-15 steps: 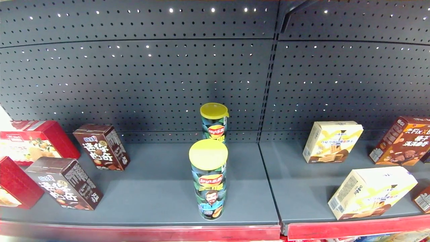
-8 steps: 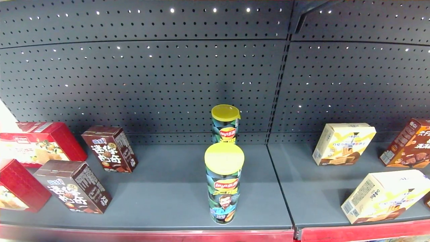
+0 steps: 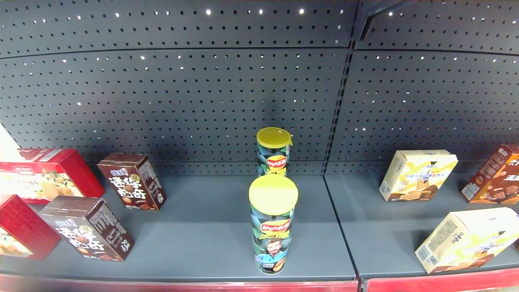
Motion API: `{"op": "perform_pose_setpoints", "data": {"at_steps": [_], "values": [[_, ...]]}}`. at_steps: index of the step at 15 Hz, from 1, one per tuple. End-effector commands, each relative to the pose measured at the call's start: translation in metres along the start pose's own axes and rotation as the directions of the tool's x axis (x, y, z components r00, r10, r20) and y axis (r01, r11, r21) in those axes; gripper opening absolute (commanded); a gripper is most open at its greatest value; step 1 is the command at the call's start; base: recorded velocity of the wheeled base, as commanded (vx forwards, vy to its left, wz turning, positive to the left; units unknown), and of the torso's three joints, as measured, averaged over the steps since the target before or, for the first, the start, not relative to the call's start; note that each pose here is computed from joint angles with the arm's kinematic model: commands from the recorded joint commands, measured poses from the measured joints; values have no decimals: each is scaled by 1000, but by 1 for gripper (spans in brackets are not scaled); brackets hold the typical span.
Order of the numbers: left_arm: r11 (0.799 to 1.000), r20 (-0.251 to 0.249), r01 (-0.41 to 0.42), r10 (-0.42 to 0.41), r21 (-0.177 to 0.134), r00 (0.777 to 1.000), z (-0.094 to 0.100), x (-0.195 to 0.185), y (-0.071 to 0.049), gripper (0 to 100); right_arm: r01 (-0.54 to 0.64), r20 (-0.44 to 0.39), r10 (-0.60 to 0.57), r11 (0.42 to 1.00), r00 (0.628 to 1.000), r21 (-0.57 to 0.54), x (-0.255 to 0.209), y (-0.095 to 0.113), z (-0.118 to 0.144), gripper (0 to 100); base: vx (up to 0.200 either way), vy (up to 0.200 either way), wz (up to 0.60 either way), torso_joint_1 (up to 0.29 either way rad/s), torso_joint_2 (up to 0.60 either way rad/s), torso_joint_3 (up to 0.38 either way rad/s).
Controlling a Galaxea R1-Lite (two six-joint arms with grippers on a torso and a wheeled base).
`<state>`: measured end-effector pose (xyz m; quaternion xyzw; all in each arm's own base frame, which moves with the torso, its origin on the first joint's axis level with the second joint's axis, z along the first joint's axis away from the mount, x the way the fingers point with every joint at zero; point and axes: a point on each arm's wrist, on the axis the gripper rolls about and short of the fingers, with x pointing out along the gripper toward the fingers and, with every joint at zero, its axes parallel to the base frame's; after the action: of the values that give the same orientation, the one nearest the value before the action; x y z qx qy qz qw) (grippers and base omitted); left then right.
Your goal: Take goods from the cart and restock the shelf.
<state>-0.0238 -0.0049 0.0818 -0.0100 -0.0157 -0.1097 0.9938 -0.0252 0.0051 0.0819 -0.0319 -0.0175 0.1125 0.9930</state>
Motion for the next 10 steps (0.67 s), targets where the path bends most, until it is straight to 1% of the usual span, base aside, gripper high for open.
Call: {"op": "perform_pose_setpoints", "data": {"at_steps": [1,7,9,10], "values": [[1000,0,0,0,1,1000,0,0,0,100,-1,-1,1,1000,1000,0,0,0,0,100,0,0,0,0,0,0],[1000,-1,1,-1,4,1000,0,0,0,100,1,-1,-1,999,1000,-40,0,0,0,100,0,0,0,0,0,0],[1000,-1,6,-6,2,1000,0,0,0,100,1,-1,-1,997,1000,-81,0,0,0,100,0,0,0,0,0,0],[1000,-2,12,-12,2,1000,0,0,0,100,1,-1,-1,997,1000,-78,0,0,0,100,0,0,0,0,0,0]]}}
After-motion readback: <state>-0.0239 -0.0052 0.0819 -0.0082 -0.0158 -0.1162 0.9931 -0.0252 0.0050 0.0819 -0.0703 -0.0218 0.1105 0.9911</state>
